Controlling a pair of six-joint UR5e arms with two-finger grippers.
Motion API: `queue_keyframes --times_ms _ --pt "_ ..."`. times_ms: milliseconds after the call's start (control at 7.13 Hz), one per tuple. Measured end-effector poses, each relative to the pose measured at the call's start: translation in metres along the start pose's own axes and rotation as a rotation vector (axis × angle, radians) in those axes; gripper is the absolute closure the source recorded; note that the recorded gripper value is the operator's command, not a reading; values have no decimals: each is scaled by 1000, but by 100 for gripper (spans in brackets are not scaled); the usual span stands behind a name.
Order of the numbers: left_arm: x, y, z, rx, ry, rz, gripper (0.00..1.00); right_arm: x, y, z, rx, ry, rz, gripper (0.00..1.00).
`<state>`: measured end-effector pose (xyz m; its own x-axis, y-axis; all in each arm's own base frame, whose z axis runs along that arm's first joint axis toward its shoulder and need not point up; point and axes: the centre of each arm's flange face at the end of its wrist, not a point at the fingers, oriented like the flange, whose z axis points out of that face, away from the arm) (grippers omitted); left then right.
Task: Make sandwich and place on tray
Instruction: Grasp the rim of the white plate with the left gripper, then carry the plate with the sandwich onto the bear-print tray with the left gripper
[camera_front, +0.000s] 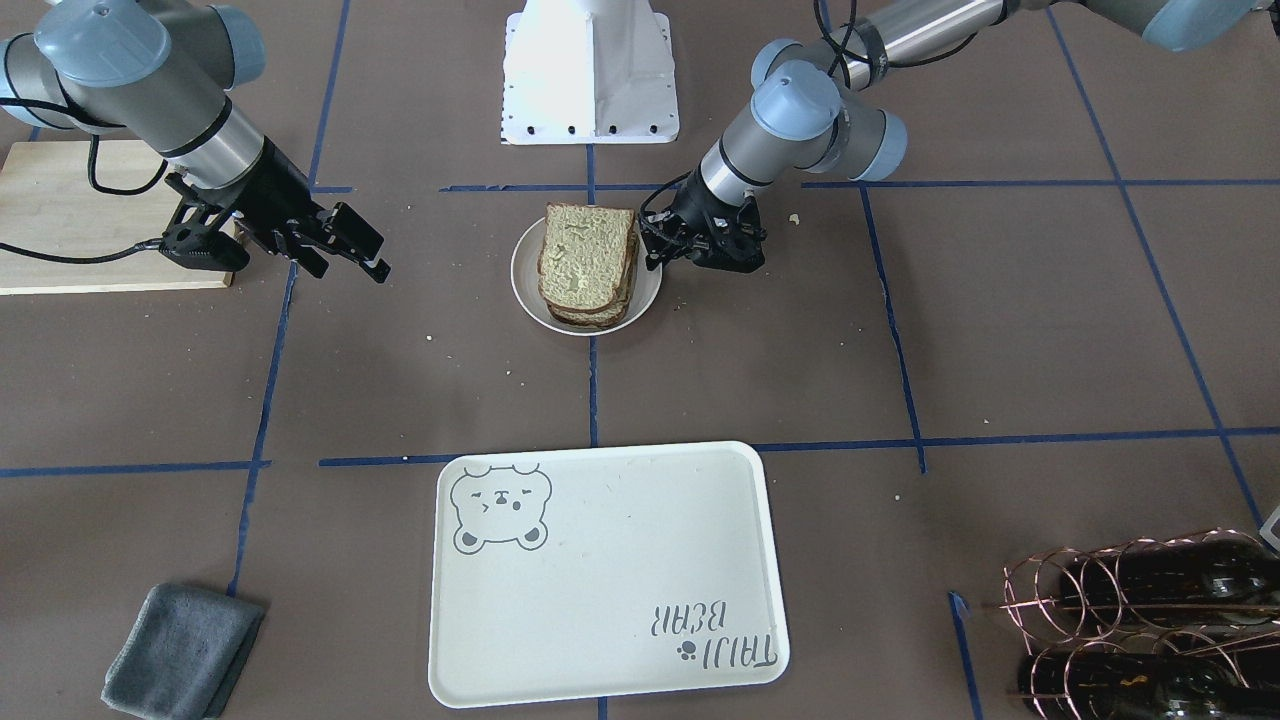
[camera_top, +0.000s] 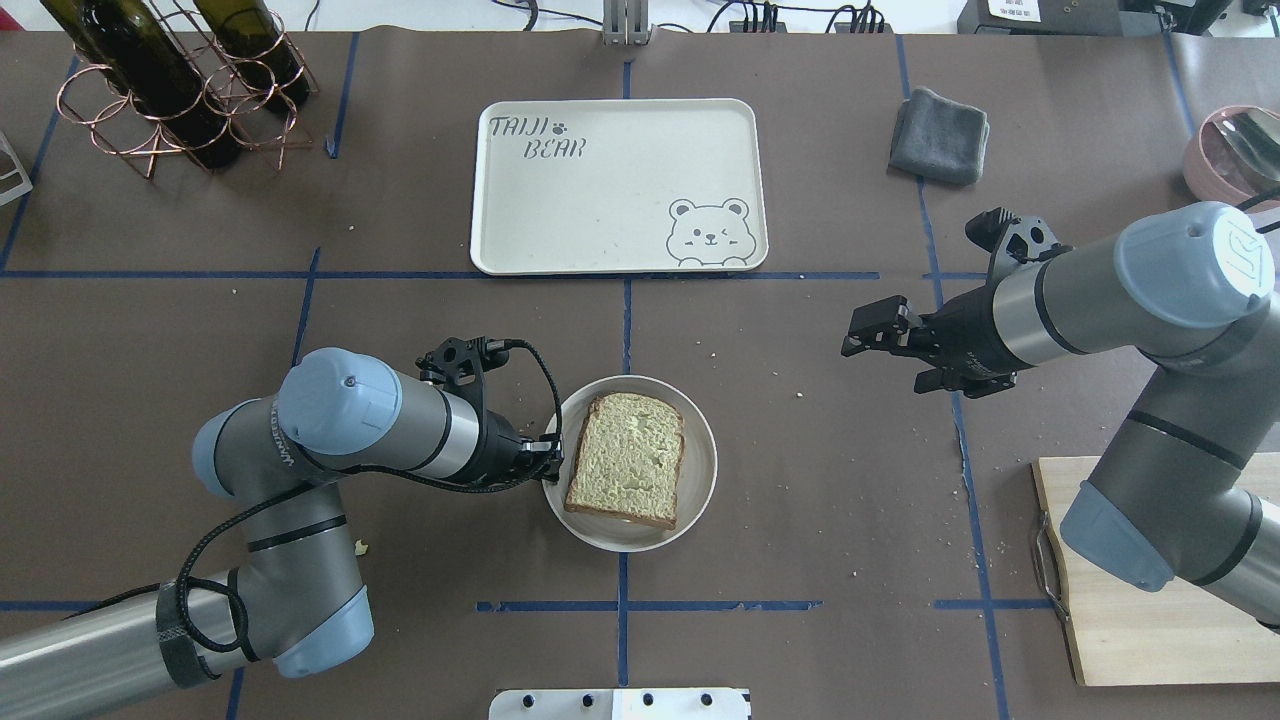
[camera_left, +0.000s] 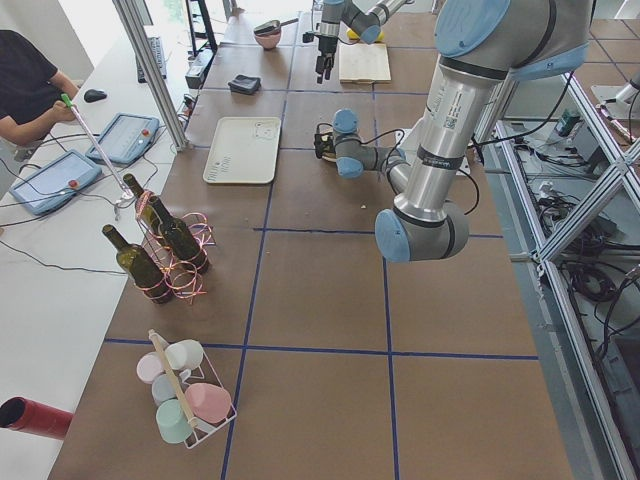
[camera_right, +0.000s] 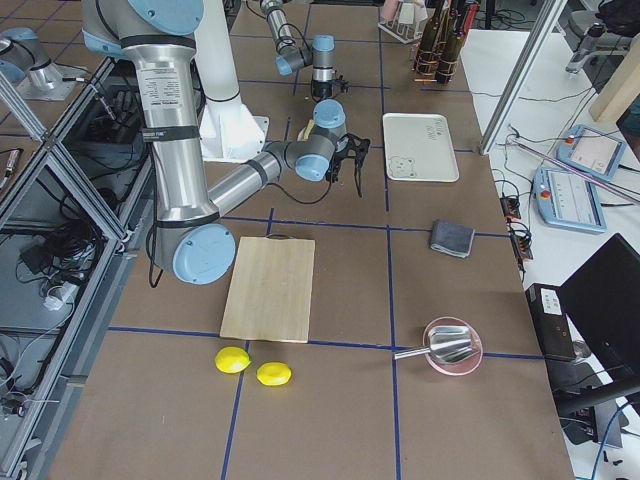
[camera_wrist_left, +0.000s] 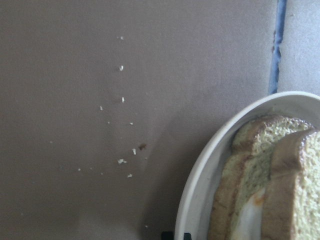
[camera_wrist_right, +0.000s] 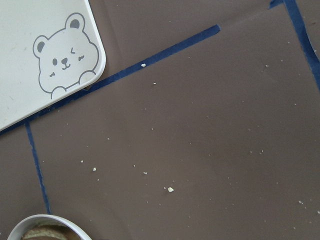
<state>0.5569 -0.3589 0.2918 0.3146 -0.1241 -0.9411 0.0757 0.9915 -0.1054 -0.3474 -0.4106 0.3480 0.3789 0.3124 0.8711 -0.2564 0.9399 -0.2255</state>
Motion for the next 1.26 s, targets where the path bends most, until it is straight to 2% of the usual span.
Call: queue_keyframes --times_ms 280,701,982,1262 --pt "6 -25 -18 68 68 -180 100 2 0 -3 2 -2 0 0" --pt "42 -120 -27 188 112 -488 100 18 5 -20 10 -3 5 0" --pt "56 -182 -19 255 91 -581 100 27 11 -31 12 -3 7 0" --pt "60 -210 -4 277 90 -598 100 29 12 -34 12 -8 6 0"
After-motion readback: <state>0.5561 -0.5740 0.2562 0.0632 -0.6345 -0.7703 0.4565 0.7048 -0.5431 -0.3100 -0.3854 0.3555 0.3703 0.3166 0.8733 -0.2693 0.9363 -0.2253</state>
